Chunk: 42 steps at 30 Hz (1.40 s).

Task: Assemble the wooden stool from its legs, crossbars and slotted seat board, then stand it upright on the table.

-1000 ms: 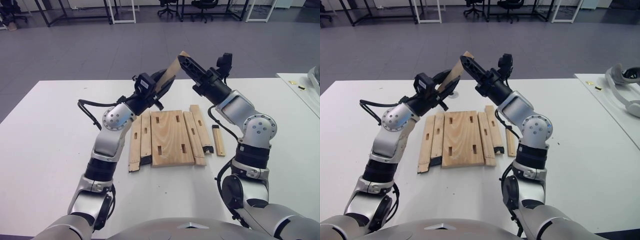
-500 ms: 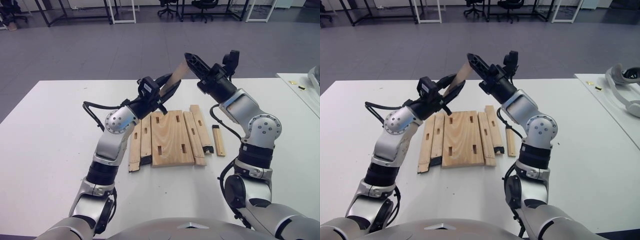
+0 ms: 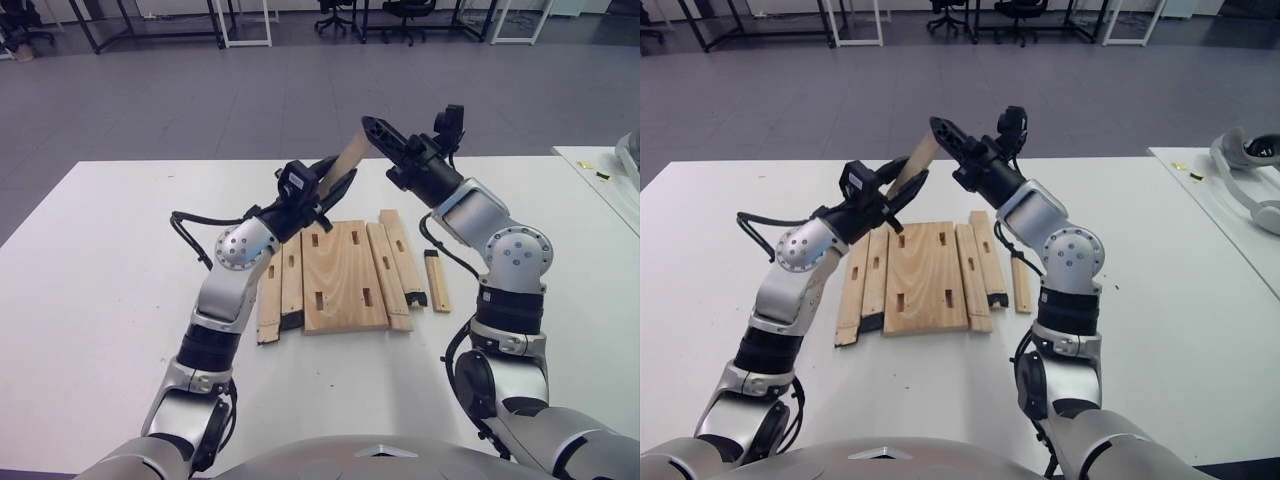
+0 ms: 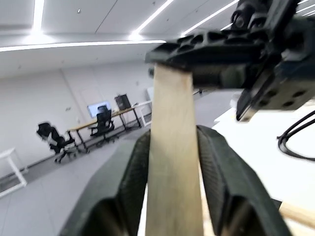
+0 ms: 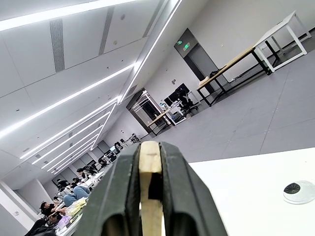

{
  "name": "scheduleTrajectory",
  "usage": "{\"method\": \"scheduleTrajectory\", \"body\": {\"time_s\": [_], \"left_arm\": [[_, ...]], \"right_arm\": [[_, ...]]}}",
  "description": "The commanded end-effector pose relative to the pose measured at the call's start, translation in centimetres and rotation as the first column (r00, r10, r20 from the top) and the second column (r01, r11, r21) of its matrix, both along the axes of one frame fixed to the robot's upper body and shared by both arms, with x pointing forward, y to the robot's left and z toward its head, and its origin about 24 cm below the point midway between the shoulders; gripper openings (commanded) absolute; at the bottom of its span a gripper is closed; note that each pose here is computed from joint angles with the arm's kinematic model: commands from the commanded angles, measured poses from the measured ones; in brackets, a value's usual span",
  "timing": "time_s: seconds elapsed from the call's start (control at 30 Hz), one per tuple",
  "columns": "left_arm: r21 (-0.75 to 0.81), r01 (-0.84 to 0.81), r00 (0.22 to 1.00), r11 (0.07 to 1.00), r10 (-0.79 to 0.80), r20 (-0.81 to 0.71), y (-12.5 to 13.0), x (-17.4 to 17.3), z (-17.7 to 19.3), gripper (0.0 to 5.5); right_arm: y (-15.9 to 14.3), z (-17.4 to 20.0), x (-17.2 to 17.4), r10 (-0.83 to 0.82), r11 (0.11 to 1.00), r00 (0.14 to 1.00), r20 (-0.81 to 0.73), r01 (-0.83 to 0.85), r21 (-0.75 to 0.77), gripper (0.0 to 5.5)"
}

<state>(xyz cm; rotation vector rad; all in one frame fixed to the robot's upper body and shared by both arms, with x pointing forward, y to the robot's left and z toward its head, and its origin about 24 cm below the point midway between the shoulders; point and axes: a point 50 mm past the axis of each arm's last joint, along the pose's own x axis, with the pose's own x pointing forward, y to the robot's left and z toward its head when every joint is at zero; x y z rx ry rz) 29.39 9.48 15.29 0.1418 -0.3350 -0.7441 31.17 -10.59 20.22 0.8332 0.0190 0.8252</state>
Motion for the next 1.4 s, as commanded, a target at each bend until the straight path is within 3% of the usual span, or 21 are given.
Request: {"method": "scheduleTrajectory", "body": {"time_s": [0.03,0.13,0.27,0.47,0.57,0.7,1.03,1.4], "left_arm": [[-0.011,-0.094,0.994,0.995,0.093,-0.063,1.6,0.5,-1.5,2.22],[0.025,-0.247,0.962,0.969,0.249,-0.115,4.3,0.7,-3.4,2.22],[0.06,-0.316,0.926,0.947,0.322,-0.195,6.4,-0.7,-6.3,2.22],[0.059,-0.362,0.905,0.931,0.365,-0.219,7.0,-1.1,-7.4,2.22],[0.051,-0.397,0.894,0.917,0.398,-0.203,7.3,-1.3,-7.0,2.22],[0.042,-0.462,0.865,0.886,0.46,-0.2,7.9,-2.1,-7.1,2.22],[0.027,-0.564,0.799,0.825,0.553,-0.236,7.6,-4.1,-8.1,2.22],[0.047,-0.561,0.796,0.826,0.555,-0.241,8.0,-4.2,-8.2,2.22]], "right_arm": [[-0.2,-0.1,0.2,-0.019,0.999,1.0,0.002,0.019,-0.028,0.42],[-1.0,-1.3,0.7,-0.122,0.971,0.992,0.013,0.122,-0.204,0.42],[-2.2,-3.3,1.1,-0.282,0.868,0.957,0.063,0.282,-0.407,0.42],[-2.9,-4.1,1.5,-0.38,0.806,0.921,0.083,0.374,-0.458,0.42],[-3.5,-4.9,-0.6,-0.453,0.674,0.886,0.095,0.41,-0.615,0.42],[-2.3,-3.2,-3.0,-0.434,0.619,0.893,0.117,0.39,-0.682,0.42],[-2.2,-3.5,-4.1,-0.409,0.6,0.913,-0.007,0.263,-0.756,0.42],[-2.3,-5.2,-4.9,-0.479,0.601,0.875,-0.074,0.265,-0.754,0.42]]}}
